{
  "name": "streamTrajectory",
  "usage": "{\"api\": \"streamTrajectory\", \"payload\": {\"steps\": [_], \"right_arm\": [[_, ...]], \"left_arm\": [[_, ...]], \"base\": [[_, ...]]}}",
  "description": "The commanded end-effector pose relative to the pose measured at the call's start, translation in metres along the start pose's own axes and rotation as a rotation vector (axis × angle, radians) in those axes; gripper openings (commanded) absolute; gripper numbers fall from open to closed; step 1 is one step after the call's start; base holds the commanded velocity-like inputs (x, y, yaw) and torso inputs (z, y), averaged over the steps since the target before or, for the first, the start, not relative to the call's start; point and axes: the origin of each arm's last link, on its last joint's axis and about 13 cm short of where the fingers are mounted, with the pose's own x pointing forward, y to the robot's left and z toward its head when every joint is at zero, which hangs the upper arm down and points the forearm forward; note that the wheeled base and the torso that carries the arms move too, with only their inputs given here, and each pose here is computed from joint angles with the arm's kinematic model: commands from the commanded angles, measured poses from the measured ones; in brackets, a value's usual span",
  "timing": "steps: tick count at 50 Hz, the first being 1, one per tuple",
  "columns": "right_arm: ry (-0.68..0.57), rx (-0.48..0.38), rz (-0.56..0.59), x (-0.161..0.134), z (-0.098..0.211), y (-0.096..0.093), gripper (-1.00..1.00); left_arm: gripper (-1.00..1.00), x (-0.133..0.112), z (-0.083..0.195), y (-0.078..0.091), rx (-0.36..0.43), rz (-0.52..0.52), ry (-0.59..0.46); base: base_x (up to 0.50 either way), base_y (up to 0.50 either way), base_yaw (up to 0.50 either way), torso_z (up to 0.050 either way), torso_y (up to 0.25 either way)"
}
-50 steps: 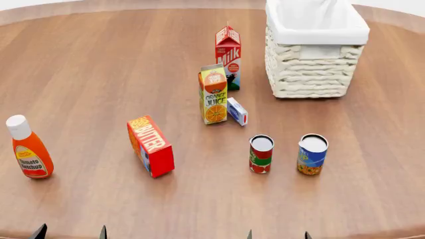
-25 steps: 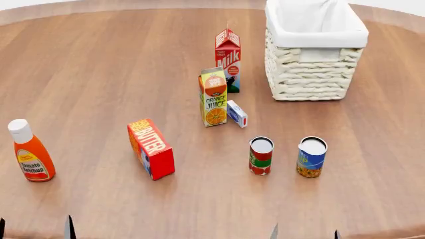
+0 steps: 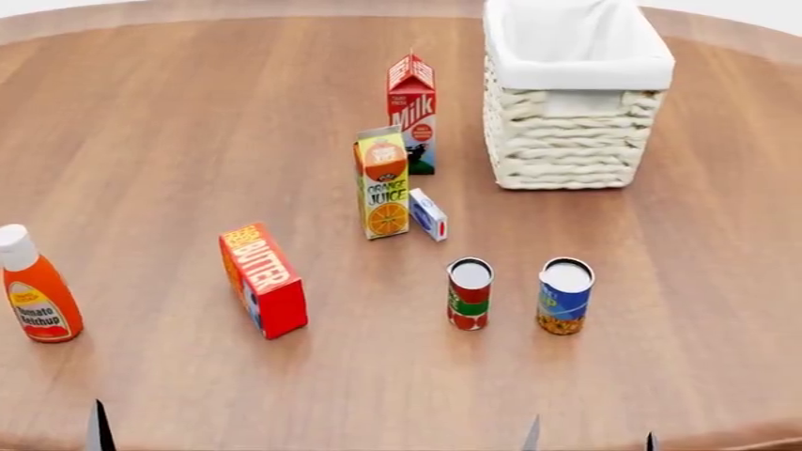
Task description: Pick up the alphabet soup, and put it in the basket.
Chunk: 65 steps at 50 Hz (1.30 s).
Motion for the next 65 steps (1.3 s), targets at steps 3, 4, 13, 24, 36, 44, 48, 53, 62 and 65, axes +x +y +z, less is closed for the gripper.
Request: {"api": "streamTrajectory", "payload": {"steps": [3, 4, 13, 24, 36, 44, 48, 53, 62, 65], "right_arm": [[-0.003, 0.018, -0.02, 0.001, 0.0022, -0.0034, 1.0], [-0.004, 0.018, -0.02, 0.001, 0.0022, -0.0036, 1.0], [-0.007, 0.022, -0.027, 0.0012, 0.003, -0.0049, 1.0], [-0.002, 0.013, -0.018, 0.0017, 0.0011, -0.003, 1.0], [-0.001, 0.02, -0.02, 0.0015, 0.0022, -0.0033, 1.0], [0.004, 0.017, -0.019, 0.0022, 0.0015, -0.0029, 1.0], [0.003, 0.012, -0.017, 0.0022, 0.0015, -0.0027, 1.0], [0.001, 0.015, -0.016, 0.0023, 0.0015, -0.0026, 1.0], [0.001, 0.02, -0.021, 0.0024, 0.0014, -0.0034, 1.0], [0.003, 0.021, -0.019, 0.0027, 0.0012, -0.0032, 1.0]], "left_arm": [[1.0, -0.0001, 0.0003, 0.0005, -0.002, 0.006, -0.006], [1.0, -0.0002, 0.0005, 0.0006, -0.002, 0.007, -0.008], [1.0, -0.0008, 0.0017, 0.0009, -0.001, 0.011, -0.013], [1.0, -0.001, 0.0013, 0.0011, 0.0, 0.01, -0.016], [1.0, -0.001, 0.0008, 0.0012, 0.002, 0.011, -0.015], [1.0, -0.0012, 0.001, 0.001, 0.001, 0.007, -0.014], [1.0, -0.0011, 0.001, 0.0009, 0.002, 0.007, -0.014], [1.0, -0.0011, 0.001, 0.0007, 0.002, 0.008, -0.016], [1.0, -0.0011, 0.0012, 0.0007, 0.002, 0.007, -0.016], [1.0, -0.0013, 0.0013, 0.0005, 0.002, 0.007, -0.017]], "base": [[0.0, -0.18, 0.0, 0.0, 0.0], [0.0, -0.18, 0.0, 0.0, 0.0], [0.0, -0.18, 0.0, 0.0, 0.0], [0.0, -0.21, 0.0, 0.0, 0.0], [0.0, -0.2, 0.0, 0.0, 0.0], [0.0, -0.2, 0.0, 0.0, 0.0], [0.0, -0.22, 0.0, 0.0, 0.0], [0.0, -0.19, 0.0, 0.0, 0.0], [0.0, -0.18, 0.0, 0.0, 0.0], [0.0, -0.18, 0.0, 0.0, 0.0]]}}
